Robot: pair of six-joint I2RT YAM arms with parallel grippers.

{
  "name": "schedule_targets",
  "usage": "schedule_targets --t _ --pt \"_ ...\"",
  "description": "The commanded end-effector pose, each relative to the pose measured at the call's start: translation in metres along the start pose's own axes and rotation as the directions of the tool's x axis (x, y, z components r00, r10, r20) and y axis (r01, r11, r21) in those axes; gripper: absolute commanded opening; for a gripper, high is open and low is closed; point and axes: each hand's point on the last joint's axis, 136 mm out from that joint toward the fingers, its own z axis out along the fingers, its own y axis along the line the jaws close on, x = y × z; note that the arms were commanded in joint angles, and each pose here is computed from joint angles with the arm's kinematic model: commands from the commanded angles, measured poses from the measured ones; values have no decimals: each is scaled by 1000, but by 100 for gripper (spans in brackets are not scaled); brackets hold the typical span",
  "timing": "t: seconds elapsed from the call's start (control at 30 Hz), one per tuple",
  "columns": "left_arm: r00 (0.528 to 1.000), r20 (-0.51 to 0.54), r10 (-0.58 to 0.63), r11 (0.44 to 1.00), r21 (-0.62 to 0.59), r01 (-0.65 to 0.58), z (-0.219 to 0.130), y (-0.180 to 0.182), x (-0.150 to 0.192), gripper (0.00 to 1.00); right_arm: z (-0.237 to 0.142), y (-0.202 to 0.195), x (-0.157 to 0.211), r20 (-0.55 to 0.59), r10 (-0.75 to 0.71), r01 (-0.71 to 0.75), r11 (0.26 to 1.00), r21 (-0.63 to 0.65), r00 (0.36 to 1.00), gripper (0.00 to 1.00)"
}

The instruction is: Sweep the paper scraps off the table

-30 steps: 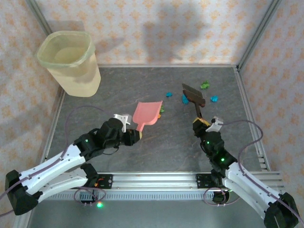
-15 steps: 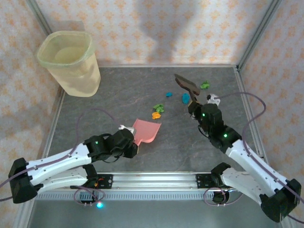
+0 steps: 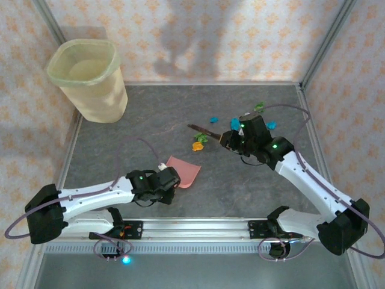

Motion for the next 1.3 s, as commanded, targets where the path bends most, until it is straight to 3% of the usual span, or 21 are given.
schedule_targets --t 0.0,0.57,0.87,0.93,1.27 --pt "997 71 29 999 -35 -27 -3 1 -16 0 -2 26 7 -73 38 -46 993 -112 997 0" --pt "994 95 57 992 -115 -46 22 -2 -35 0 9 25 8 -87 60 -70 991 -114 994 0" --pt "992 106 60 991 -129 -47 23 -2 -39 0 6 34 31 -224 69 -106 982 -159 972 0" --pt "992 108 58 990 -131 -43 22 -1 -40 0 -14 47 36 -242 47 -103 969 -225 969 0" --pt "991 125 43 991 -129 -27 21 1 -41 0 -47 43 9 -130 130 -159 955 -251 983 0"
